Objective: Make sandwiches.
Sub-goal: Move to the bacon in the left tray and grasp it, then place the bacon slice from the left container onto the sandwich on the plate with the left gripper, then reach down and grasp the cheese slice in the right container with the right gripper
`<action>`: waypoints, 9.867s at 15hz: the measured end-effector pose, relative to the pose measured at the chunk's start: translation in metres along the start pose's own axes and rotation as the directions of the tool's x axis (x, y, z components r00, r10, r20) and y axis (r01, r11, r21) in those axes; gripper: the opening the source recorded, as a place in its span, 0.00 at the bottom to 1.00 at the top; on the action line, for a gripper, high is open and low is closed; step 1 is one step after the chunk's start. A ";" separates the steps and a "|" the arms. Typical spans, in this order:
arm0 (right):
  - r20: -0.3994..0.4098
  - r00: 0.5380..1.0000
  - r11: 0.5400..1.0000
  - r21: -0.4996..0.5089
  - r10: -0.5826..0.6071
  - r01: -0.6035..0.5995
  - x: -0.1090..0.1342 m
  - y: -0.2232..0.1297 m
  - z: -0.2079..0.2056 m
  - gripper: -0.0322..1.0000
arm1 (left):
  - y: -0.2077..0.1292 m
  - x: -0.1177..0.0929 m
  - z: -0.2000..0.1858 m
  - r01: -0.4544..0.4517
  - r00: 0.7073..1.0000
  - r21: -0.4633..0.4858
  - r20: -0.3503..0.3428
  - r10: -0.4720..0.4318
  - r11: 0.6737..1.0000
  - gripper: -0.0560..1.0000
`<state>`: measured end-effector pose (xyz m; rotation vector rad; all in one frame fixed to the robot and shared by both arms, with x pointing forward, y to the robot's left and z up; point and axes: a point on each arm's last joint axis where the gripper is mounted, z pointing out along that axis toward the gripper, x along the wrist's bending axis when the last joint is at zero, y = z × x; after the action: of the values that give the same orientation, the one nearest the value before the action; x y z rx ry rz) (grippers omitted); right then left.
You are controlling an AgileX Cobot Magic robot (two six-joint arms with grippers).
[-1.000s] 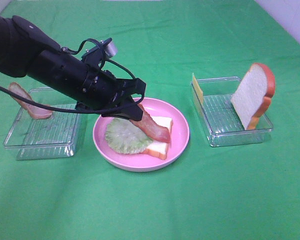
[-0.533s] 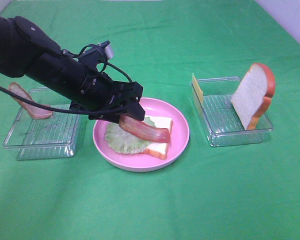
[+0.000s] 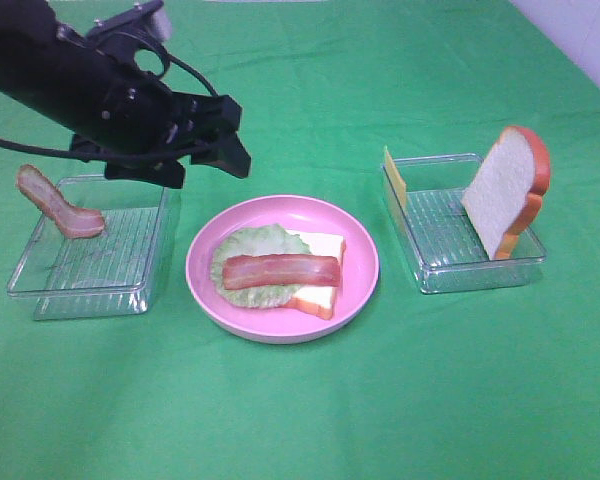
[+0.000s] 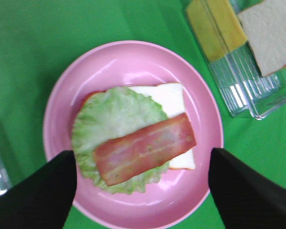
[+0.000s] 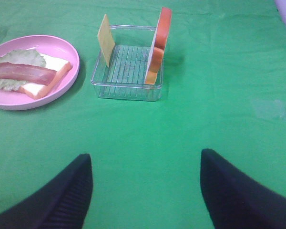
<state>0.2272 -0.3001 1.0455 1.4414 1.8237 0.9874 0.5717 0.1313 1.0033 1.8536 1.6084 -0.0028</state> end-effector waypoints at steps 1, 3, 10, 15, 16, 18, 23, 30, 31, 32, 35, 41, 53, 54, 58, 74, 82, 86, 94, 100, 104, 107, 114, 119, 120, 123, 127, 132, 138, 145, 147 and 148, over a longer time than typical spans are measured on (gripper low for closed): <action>0.000 1.000 1.000 0.000 0.000 0.000 0.000 0.000 0.000 0.63 | 0.008 0.007 -0.009 0.017 0.999 0.028 -0.041 -0.016 0.999 0.74; 0.000 1.000 1.000 0.000 0.000 0.000 0.000 0.000 0.000 0.63 | 0.030 0.026 -0.034 0.042 0.985 0.064 -0.172 -0.030 0.997 0.74; 0.000 1.000 1.000 0.000 0.000 0.000 0.000 0.000 0.000 0.63 | 0.058 0.079 -0.074 0.152 0.898 0.046 -0.423 -0.118 0.987 0.74; 0.000 1.000 1.000 0.000 0.000 0.000 0.000 0.000 0.000 0.63 | 0.056 0.140 -0.044 0.276 0.848 0.083 -0.489 -0.202 0.958 0.74; 0.000 1.000 1.000 0.000 0.000 0.000 0.000 0.000 0.000 0.63 | 0.057 0.146 -0.037 0.272 0.847 0.076 -0.492 -0.201 0.959 0.74; 0.000 1.000 1.000 0.000 0.000 0.000 0.000 0.000 0.000 0.63 | 0.057 0.153 -0.022 0.260 0.852 0.064 -0.484 -0.198 0.963 0.73; 0.000 1.000 1.000 0.000 0.000 0.000 0.000 0.000 0.000 0.63 | 0.055 0.166 0.002 0.242 0.857 0.067 -0.481 -0.182 0.968 0.67; 0.000 1.000 1.000 0.000 0.000 0.000 0.000 0.000 0.000 0.63 | 0.053 0.172 0.014 0.245 0.857 0.079 -0.484 -0.178 0.966 0.31; 0.000 1.000 1.000 0.000 0.000 0.000 0.000 0.000 0.000 0.63 | 0.057 0.171 0.013 0.235 0.859 0.060 -0.479 -0.179 0.970 0.18; 0.000 1.000 1.000 0.000 0.000 0.000 0.000 0.000 0.000 0.63 | 0.057 0.171 0.013 0.233 0.860 0.055 -0.478 -0.179 0.971 0.15; 0.000 1.000 1.000 0.000 0.000 0.000 0.000 0.000 0.000 0.63 | 0.057 0.171 0.013 0.232 0.860 0.054 -0.478 -0.179 0.971 0.05; 0.000 1.000 1.000 0.000 0.000 0.000 0.000 0.000 0.000 0.63 | 0.062 0.160 -0.006 0.232 0.863 0.037 -0.468 -0.188 0.972 0.05; 0.000 1.000 1.000 0.000 0.000 0.000 0.000 0.000 0.000 0.63 | 0.079 0.032 -0.040 0.178 0.973 -0.049 0.155 -0.169 0.983 0.05; 0.000 1.000 1.000 0.000 0.000 0.000 0.000 0.000 0.000 0.63 | 0.077 0.026 -0.036 0.175 0.970 -0.038 0.177 -0.166 0.984 0.05; 0.000 1.000 1.000 0.000 0.000 0.000 0.000 0.000 0.000 0.63 | 0.060 -0.012 0.014 0.163 0.940 0.064 0.294 -0.175 0.985 0.05; 0.000 1.000 1.000 0.000 0.000 0.000 0.000 0.000 0.000 0.63 | 0.003 -0.003 0.107 0.012 0.999 0.305 0.028 -0.021 0.952 0.07; 0.000 1.000 1.000 0.000 0.000 0.000 0.000 0.000 0.000 0.63 | 0.036 -0.017 0.049 -0.048 0.997 0.094 -0.053 0.053 0.994 0.78; 0.000 1.000 1.000 0.000 0.000 0.000 0.000 0.000 0.000 0.63 | 0.045 -0.031 -0.015 -0.194 0.974 0.050 -0.107 0.199 0.980 0.79; 0.000 1.000 1.000 0.000 0.000 0.000 0.000 0.000 0.000 0.63 | 0.013 -0.044 -0.167 -0.286 0.918 0.092 -0.258 0.301 0.954 0.79; 0.000 1.000 1.000 0.000 0.000 0.000 0.000 0.000 0.000 0.63 | -0.071 -0.016 -0.191 -0.256 0.914 0.208 -0.266 0.306 0.944 0.79; 0.000 1.000 1.000 0.000 0.000 0.000 0.000 0.000 0.000 0.63 | -0.120 -0.001 -0.212 -0.305 0.903 0.184 -0.256 0.345 0.934 0.79; 0.001 1.000 1.000 0.000 0.000 0.000 0.000 0.000 0.000 0.63 | -0.153 0.009 -0.226 -0.346 0.901 0.072 -0.252 0.353 0.935 0.79; 0.014 1.000 0.999 0.037 0.017 -0.018 -0.002 0.021 0.013 0.63 | -0.235 0.042 -0.233 -0.440 0.880 -0.135 -0.262 0.396 0.888 0.79; -0.049 0.983 0.979 0.112 0.177 -0.170 0.004 0.063 0.065 0.63 | -0.267 0.049 -0.258 -0.472 0.879 -0.377 -0.268 0.394 0.797 0.79; -0.059 0.977 0.971 0.131 0.207 -0.198 0.005 0.071 0.074 0.63 | -0.272 0.050 -0.262 -0.474 0.879 -0.412 -0.269 0.393 0.778 0.79; -0.070 0.969 0.949 0.231 0.236 -0.214 0.007 0.125 0.112 0.63 | -0.274 0.050 -0.262 -0.457 0.889 -0.430 -0.254 0.381 0.779 0.79; -0.119 0.977 0.925 0.360 0.175 -0.122 0.010 0.180 0.152 0.63 | -0.274 0.050 -0.262 -0.456 0.889 -0.430 -0.253 0.380 0.779 0.79; -0.190 0.958 0.821 0.566 0.216 -0.073 0.018 0.226 0.217 0.58 | -0.274 0.050 -0.262 -0.450 0.893 -0.432 -0.250 0.375 0.782 0.79; -0.220 0.955 0.698 0.716 0.198 0.021 0.031 0.238 0.306 0.57 | -0.274 0.050 -0.262 -0.450 0.893 -0.433 -0.250 0.375 0.781 0.79; -0.189 0.954 0.647 0.763 0.231 -0.005 0.066 0.231 0.386 0.57 | -0.274 0.050 -0.262 -0.450 0.893 -0.434 -0.250 0.375 0.781 0.79; -0.169 0.953 0.621 0.784 0.250 -0.024 0.068 0.222 0.402 0.57 | -0.274 0.050 -0.262 -0.450 0.893 -0.434 -0.250 0.375 0.781 0.79; -0.163 0.952 0.601 0.799 0.258 -0.026 0.069 0.214 0.412 0.57 | -0.274 0.050 -0.261 -0.449 0.893 -0.431 -0.250 0.375 0.782 0.79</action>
<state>0.6622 -0.1297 1.0031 2.0715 2.5669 0.4118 0.2344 0.3037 1.0533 1.7864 1.1160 0.6904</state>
